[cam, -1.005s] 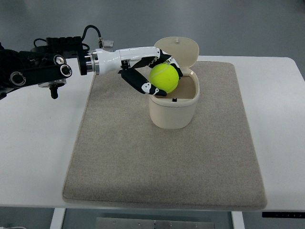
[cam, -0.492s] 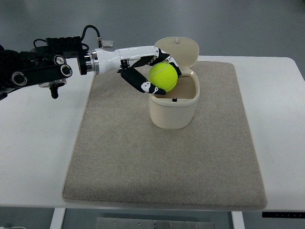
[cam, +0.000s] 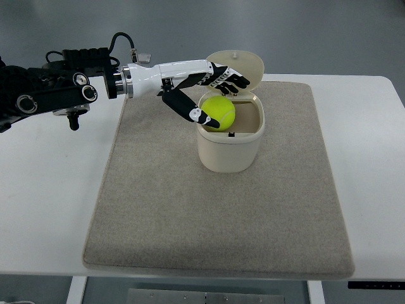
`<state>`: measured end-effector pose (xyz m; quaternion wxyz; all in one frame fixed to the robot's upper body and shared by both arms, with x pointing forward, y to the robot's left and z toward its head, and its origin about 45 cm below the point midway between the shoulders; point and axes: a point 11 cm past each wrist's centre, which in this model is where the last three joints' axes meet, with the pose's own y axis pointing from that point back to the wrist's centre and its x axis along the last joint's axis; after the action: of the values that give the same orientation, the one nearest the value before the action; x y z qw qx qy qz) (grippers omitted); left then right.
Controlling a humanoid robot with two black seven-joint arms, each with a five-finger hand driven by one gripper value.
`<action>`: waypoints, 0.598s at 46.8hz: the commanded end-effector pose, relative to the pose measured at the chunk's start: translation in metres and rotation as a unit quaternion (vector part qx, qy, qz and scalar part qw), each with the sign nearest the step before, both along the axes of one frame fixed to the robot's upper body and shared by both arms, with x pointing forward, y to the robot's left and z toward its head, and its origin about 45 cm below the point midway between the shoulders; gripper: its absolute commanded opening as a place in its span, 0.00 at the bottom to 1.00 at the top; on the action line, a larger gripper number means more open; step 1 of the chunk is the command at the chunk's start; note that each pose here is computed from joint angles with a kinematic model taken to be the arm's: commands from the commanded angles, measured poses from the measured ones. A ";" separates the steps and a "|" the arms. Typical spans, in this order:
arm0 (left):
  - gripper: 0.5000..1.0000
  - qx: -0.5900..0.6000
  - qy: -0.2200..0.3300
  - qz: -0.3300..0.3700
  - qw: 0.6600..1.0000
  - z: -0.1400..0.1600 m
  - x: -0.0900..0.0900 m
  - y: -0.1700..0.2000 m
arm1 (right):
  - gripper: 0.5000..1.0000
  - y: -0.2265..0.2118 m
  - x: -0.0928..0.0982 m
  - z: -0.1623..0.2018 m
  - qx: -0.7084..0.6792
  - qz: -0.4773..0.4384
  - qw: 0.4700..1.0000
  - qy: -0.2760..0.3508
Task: Put tennis ball into box with left hand
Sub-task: 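Open the left hand's fingers to release the ball into the bin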
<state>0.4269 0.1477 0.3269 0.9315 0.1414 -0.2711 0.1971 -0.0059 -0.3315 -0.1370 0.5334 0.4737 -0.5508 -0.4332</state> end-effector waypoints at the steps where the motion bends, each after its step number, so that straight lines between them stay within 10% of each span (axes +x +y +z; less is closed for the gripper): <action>1: 0.77 0.000 0.001 0.000 1.000 -0.001 0.000 0.000 | 0.80 0.000 0.000 0.000 0.000 0.000 1.000 0.000; 28: 0.77 -0.077 -0.025 -0.013 0.997 0.041 -0.003 -0.024 | 0.80 0.000 0.000 0.000 0.000 0.000 1.000 0.000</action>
<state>0.4239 0.1271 0.3602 0.9367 0.0745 -0.2754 0.2030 -0.0058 -0.3315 -0.1370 0.5333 0.4738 -0.5508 -0.4332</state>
